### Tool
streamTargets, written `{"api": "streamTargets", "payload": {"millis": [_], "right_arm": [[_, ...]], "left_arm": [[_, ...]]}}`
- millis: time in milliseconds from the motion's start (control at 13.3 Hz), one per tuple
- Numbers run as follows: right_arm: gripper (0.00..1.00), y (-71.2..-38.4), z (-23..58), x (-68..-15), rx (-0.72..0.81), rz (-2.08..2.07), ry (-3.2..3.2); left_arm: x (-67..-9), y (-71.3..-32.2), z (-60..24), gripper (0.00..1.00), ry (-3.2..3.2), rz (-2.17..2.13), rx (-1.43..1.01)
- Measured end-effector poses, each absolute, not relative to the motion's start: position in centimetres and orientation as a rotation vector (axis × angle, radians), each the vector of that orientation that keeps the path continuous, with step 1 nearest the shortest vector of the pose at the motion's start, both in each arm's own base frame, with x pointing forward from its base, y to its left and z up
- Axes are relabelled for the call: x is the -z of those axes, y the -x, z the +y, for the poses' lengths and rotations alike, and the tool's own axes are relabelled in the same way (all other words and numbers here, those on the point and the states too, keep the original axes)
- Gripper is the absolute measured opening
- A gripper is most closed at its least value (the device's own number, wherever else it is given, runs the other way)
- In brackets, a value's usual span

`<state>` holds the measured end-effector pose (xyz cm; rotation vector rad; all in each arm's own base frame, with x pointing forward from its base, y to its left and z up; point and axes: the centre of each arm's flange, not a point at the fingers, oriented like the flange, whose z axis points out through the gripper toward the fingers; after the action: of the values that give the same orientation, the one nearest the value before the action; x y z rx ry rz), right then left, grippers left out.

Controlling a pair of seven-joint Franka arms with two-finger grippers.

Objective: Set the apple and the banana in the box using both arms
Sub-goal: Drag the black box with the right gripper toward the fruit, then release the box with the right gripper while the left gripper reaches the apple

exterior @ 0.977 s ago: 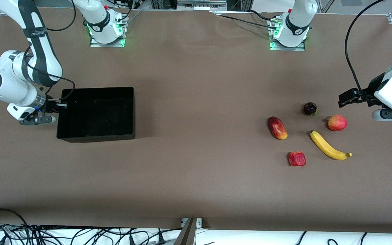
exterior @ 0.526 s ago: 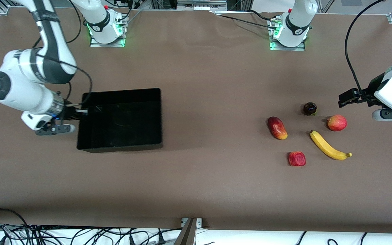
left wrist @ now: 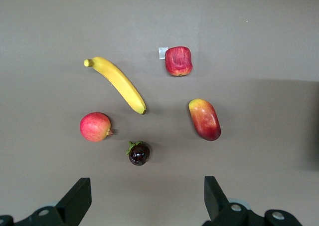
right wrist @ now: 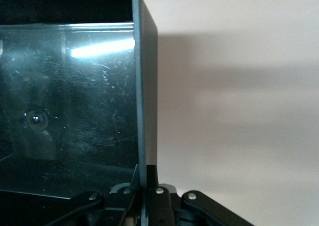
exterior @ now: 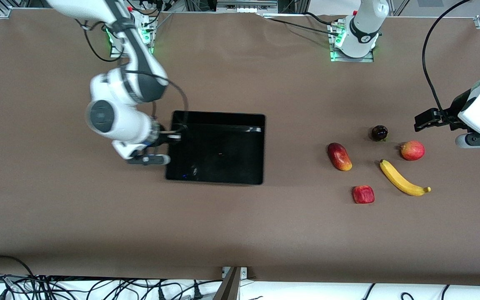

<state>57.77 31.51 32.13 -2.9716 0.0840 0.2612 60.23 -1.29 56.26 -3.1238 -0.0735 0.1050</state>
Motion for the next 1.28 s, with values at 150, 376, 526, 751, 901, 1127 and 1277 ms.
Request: {"api": "streamTargets", "payload": {"millis": [150, 376, 526, 751, 901, 1127, 1277], "right_arm": [[0.05, -55.8, 37.3, -29.8, -0.215, 0.127, 2.977], [0.05, -52.8, 43.0, -25.4, -0.172, 0.159, 2.984], [0.05, -51.8, 44.7, -24.0, -0.160, 0.151, 2.987], [0.05, -50.9, 46.0, -24.0, -0.157, 0.122, 2.987], [0.05, -50.4, 46.6, -24.0, -0.158, 0.104, 2.988], [0.16, -51.0, 46.8, -24.9, -0.129, 0.104, 2.976], [0.37, -52.1, 46.9, -26.7, -0.110, 0.108, 2.967]], "left_arm": [[-56.3, -60.2, -1.3, 1.00, 3.124, -0.073, -0.105], [-56.2, -60.2, -1.3, 1.00, 3.124, -0.074, -0.105], [-56.2, -60.2, -1.3, 1.00, 3.124, -0.074, -0.109], [-55.9, -60.0, -1.3, 1.00, 3.123, -0.074, -0.150], [-55.4, -60.0, -1.5, 1.00, 3.126, -0.072, -0.176], [-54.2, -60.4, -1.5, 1.00, 3.122, -0.070, -0.210], [-52.6, -61.0, -1.6, 1.00, 3.117, -0.070, -0.250]]}}
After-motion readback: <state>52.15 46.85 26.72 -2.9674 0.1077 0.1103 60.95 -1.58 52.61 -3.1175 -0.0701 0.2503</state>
